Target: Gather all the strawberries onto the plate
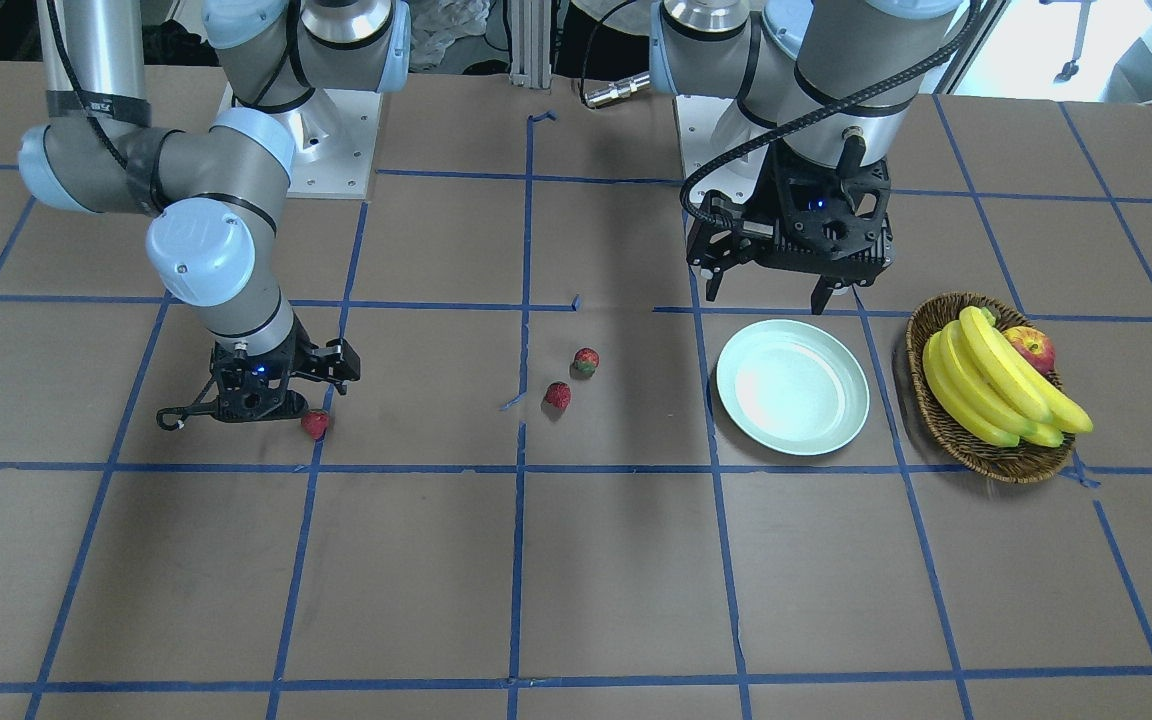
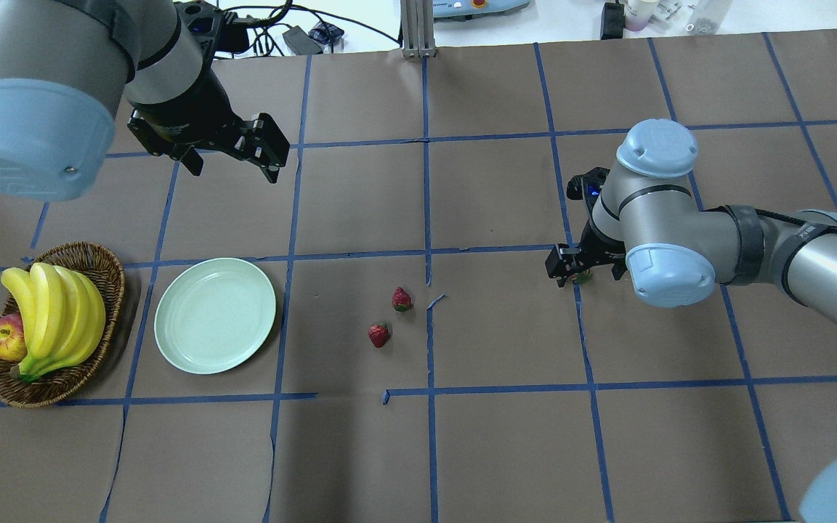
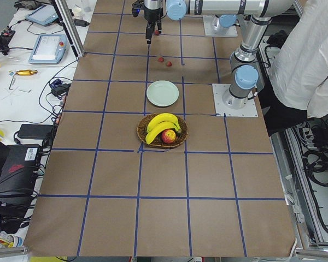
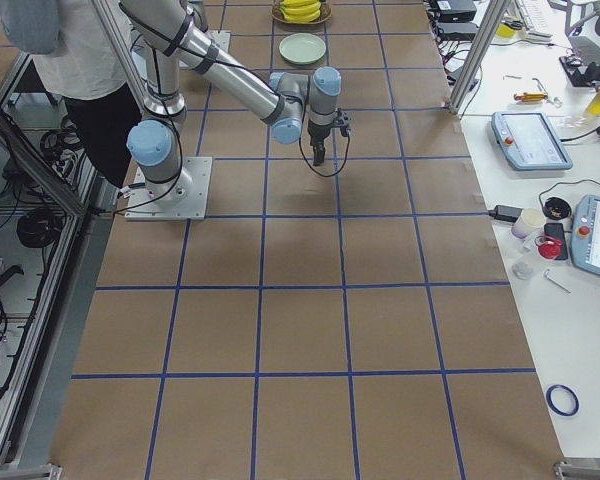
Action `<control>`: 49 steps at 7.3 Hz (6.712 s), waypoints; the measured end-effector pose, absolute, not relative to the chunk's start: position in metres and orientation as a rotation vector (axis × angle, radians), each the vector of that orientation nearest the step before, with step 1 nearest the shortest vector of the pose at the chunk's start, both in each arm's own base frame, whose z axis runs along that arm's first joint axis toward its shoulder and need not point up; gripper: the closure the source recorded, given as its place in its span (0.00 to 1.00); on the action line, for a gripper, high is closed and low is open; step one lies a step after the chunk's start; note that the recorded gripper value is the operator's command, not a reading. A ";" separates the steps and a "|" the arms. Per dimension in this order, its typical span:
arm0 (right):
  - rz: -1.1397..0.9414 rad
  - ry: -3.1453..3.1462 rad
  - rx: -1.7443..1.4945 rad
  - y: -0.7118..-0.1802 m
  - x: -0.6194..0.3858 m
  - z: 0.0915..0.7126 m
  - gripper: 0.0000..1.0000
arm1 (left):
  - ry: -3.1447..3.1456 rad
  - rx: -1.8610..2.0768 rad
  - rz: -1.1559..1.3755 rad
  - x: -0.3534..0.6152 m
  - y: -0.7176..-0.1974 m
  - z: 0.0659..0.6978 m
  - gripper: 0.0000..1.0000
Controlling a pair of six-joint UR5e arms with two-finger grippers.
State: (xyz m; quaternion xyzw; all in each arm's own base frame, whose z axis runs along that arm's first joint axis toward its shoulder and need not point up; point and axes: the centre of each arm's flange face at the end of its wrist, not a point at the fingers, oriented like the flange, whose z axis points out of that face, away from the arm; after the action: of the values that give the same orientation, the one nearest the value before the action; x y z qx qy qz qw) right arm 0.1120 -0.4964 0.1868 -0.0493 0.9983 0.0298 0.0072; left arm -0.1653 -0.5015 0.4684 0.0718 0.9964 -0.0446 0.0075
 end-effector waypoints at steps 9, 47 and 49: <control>-0.046 3.126 -0.024 -0.537 0.158 0.221 1.00 | 3.115 0.224 -0.145 -0.165 -0.500 0.470 0.00; -0.005 3.172 0.032 -0.518 0.131 0.484 0.00 | 3.179 0.009 0.007 -0.239 -0.500 0.240 0.15; -0.001 3.171 0.031 -0.519 0.131 0.483 0.00 | 3.157 -0.013 0.060 -0.254 -0.495 0.206 0.22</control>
State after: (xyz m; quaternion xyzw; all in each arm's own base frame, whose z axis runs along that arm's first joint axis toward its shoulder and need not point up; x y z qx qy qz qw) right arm 0.1307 -0.5191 0.4825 0.0097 0.9998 -0.0003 -0.0146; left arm -0.2536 -0.4948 0.2057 -0.0042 0.9998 0.0190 -0.0082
